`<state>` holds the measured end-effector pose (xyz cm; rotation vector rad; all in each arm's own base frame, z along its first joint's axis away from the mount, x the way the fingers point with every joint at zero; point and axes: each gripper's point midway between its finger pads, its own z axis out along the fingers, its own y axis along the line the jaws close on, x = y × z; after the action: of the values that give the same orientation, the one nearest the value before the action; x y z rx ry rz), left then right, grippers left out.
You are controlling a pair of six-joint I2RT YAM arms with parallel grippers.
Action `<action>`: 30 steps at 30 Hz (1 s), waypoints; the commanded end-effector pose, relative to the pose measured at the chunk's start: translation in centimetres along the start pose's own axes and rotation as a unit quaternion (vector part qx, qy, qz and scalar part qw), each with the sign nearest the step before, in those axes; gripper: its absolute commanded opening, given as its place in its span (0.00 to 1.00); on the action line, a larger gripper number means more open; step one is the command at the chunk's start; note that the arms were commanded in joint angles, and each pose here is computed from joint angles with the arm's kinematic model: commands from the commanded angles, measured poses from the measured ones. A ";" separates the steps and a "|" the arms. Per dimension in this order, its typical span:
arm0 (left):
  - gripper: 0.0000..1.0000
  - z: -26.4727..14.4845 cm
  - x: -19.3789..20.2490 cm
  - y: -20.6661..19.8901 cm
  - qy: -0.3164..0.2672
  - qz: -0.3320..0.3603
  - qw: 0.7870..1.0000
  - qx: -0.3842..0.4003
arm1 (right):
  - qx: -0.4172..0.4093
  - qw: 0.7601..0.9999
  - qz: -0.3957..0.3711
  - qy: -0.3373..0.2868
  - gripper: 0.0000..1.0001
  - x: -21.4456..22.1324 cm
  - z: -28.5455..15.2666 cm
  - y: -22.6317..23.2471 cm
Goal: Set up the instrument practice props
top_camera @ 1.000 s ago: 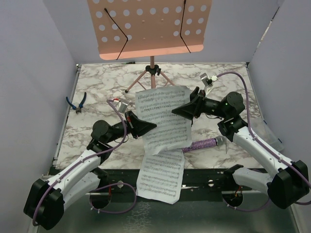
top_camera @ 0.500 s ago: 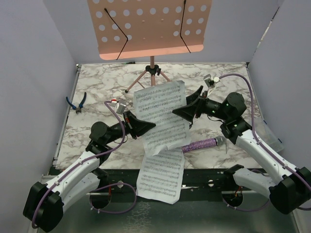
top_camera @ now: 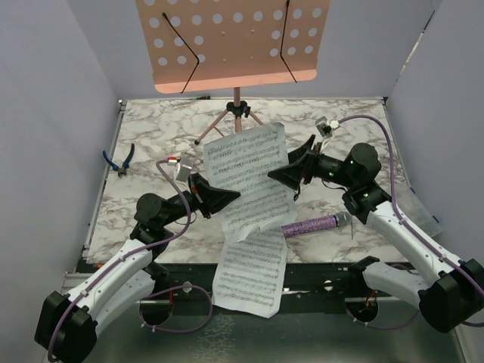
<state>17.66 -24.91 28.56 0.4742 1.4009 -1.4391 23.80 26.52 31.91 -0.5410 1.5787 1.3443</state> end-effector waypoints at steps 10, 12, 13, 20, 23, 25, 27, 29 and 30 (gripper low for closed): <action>0.00 -0.6 -2.3 -2.1 -0.043 0.052 0.997 0.022 | -0.117 0.992 0.039 0.026 0.75 1.8 0.8 2.3; 0.00 -0.6 -2.3 -2.1 -0.043 0.051 0.998 0.022 | -0.136 0.989 0.043 0.025 0.71 1.8 0.8 2.8; 0.00 -0.6 -2.3 -2.1 -0.043 0.050 0.998 0.021 | -0.145 0.988 0.044 0.024 0.69 1.8 0.7 3.0; 0.00 -0.4 -2.2 -1.6 -0.042 0.046 0.998 0.014 | -0.168 0.984 0.046 0.026 0.42 1.8 0.7 3.7; 0.00 -0.3 -2.1 -1.4 -0.042 0.045 0.998 0.010 | -0.163 0.985 0.047 0.026 0.36 1.9 0.7 3.6; 0.00 -0.3 -2.1 -1.3 -0.041 0.044 0.998 0.008 | -0.155 0.986 0.046 0.027 0.37 2.0 0.7 3.3; 0.00 -0.2 -2.2 -1.2 -0.041 0.045 0.998 0.008 | -0.133 0.990 0.042 0.025 0.41 2.1 0.8 2.7; 0.00 -0.2 -2.2 -1.2 -0.042 0.047 0.998 0.008 | -0.107 0.993 0.036 0.023 0.49 2.1 0.9 2.0; 0.00 -0.2 -2.2 -1.1 -0.043 0.047 0.998 0.006 | -0.094 0.995 0.033 0.022 0.54 2.0 0.9 1.6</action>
<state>17.29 -24.21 30.13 0.4778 1.3246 -1.3993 21.44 28.57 31.51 -0.6622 1.4946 1.6392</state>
